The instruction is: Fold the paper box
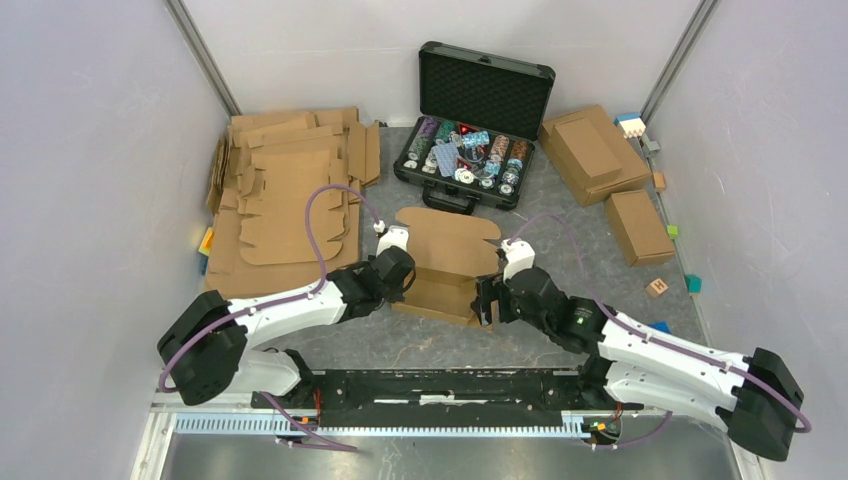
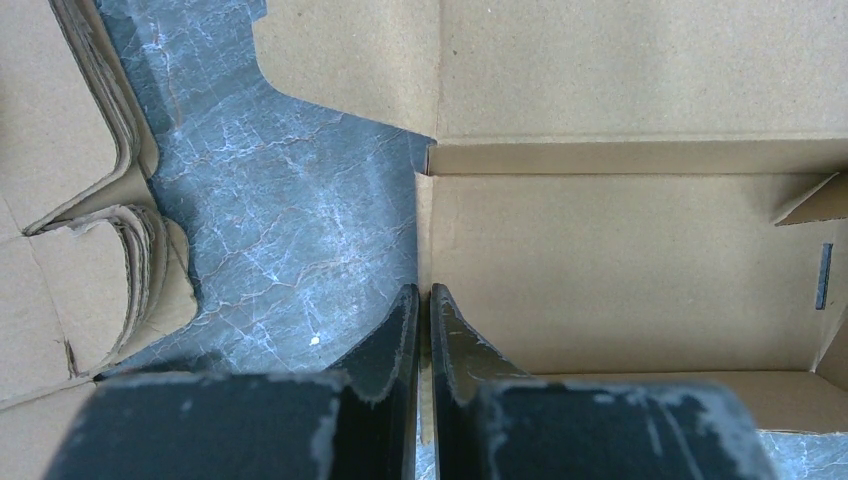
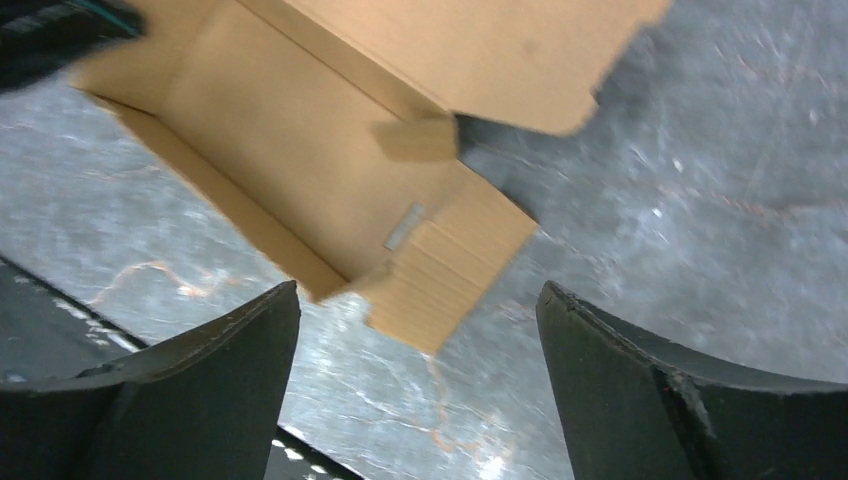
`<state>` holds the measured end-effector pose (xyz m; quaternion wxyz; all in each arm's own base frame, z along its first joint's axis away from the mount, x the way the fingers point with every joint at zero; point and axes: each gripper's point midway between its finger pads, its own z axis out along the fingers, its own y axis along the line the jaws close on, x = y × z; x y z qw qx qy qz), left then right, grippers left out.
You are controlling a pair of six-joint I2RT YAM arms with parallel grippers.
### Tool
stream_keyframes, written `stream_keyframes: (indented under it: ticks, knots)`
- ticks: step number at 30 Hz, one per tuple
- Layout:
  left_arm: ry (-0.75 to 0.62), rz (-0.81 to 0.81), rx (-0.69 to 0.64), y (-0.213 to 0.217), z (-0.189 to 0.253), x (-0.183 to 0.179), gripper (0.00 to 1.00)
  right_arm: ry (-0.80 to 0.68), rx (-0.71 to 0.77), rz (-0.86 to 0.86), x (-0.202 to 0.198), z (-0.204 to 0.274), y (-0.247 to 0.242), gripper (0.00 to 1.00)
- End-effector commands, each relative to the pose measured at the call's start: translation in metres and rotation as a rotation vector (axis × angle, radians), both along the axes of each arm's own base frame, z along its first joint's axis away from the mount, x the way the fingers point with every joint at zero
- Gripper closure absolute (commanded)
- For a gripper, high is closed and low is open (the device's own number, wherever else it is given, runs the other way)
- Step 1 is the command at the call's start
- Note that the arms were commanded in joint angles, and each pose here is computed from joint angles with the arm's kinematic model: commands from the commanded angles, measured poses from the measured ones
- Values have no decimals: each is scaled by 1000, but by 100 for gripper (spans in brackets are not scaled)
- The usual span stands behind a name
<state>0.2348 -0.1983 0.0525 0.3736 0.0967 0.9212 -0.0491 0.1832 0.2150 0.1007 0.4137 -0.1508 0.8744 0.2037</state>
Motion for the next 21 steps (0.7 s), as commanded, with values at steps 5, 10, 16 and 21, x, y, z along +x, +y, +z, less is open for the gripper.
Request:
stream_keyframes:
  ticks: [5,10,16,21]
  knots:
    - [-33,-9,-9,1,8,4,98,187,211,-145,-12,-42,-21,2]
    - [-35,-10,-10,0,9,4,98,238,389,-276,-2,-36,-17,2]
    - [-33,-11,-10,0,8,4,98,411,321,-362,-5,-52,-11,2]
    - [-15,-19,-52,-6,5,1,98,496,399,-267,-15,-57,13,2]
